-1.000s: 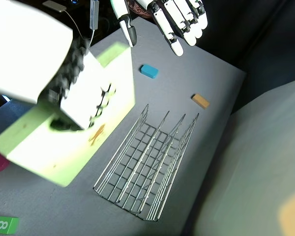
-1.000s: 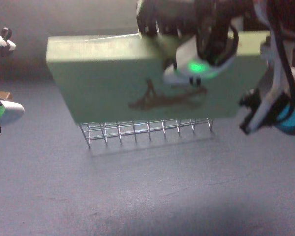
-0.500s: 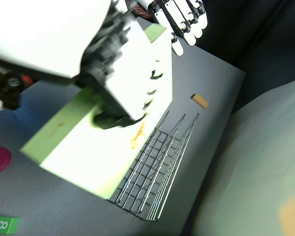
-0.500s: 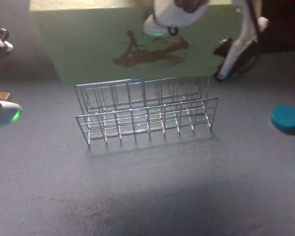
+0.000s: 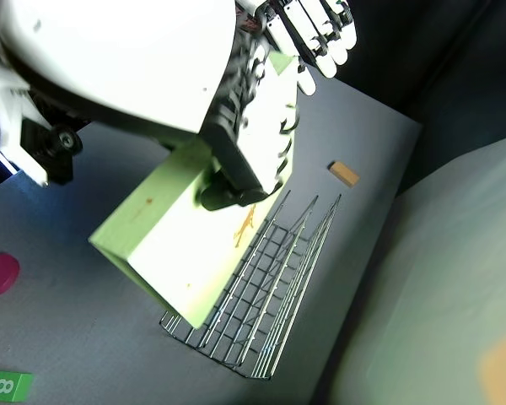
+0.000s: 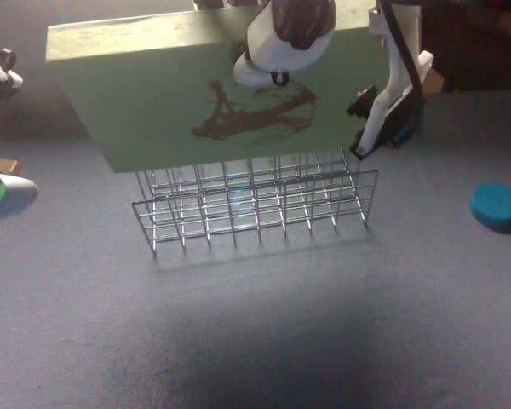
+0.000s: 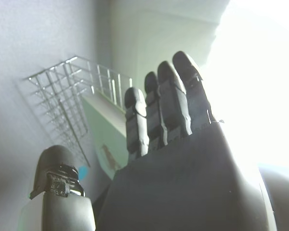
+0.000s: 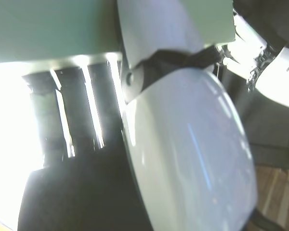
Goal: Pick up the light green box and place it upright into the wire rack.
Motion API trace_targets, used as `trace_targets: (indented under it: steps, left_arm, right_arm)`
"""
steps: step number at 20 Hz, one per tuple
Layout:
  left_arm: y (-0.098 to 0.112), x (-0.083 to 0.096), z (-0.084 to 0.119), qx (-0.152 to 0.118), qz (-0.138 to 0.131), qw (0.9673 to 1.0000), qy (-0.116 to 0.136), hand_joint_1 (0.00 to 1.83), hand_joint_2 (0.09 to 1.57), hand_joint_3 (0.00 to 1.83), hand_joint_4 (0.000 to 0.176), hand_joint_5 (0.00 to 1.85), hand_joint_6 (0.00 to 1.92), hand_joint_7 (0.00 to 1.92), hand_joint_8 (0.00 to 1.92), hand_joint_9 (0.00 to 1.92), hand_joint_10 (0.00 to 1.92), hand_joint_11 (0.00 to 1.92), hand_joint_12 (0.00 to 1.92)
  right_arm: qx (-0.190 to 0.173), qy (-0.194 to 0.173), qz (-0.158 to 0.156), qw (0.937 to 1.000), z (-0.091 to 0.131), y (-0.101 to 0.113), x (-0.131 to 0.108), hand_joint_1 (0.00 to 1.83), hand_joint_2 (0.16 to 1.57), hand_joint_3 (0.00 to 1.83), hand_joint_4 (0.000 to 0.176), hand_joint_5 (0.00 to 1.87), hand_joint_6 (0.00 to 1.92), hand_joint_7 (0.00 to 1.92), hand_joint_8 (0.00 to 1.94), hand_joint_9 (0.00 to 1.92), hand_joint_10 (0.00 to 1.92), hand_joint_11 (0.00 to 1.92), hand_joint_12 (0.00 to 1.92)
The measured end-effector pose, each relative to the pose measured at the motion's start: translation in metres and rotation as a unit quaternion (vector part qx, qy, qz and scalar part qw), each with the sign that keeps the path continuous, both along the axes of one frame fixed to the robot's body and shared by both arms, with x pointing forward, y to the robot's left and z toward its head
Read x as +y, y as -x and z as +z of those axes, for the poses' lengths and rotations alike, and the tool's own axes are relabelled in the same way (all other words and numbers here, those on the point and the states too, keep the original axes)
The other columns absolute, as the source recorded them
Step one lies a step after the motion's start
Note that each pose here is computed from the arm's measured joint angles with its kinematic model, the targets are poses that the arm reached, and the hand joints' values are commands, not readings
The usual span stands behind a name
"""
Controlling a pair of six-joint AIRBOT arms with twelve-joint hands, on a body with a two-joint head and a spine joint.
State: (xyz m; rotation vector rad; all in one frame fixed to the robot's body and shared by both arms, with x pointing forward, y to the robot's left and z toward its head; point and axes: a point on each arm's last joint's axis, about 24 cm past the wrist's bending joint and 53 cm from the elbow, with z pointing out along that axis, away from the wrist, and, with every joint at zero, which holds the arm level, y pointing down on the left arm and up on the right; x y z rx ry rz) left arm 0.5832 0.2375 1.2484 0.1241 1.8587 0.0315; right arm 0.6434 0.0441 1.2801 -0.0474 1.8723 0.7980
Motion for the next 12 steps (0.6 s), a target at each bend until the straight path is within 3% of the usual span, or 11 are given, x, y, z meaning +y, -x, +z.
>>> trace_targets:
  steps: [8, 12]
  left_arm:
    - [0.0, 0.0, 0.0, 0.0, 0.0, 1.0, 0.0, 0.15, 1.17, 0.0, 0.057, 0.28, 0.0, 0.24, 0.0, 0.22, 0.0, 0.0, 0.65]
    - [0.0, 0.0, 0.0, 0.0, 0.0, 1.0, 0.0, 0.15, 1.17, 0.0, 0.056, 0.28, 0.0, 0.24, 0.0, 0.22, 0.0, 0.0, 0.64]
  right_arm:
    - [0.015, 0.002, -0.009, 0.9998, -0.014, -0.011, -0.002, 1.36, 1.18, 0.0, 0.0, 0.71, 1.22, 0.9, 1.14, 0.83, 1.42, 0.8, 1.48]
    - [0.018, 0.007, 0.001, 0.9998, -0.021, -0.009, 0.003, 1.36, 1.18, 0.0, 0.0, 0.71, 1.22, 0.9, 1.14, 0.82, 1.42, 0.8, 1.47]
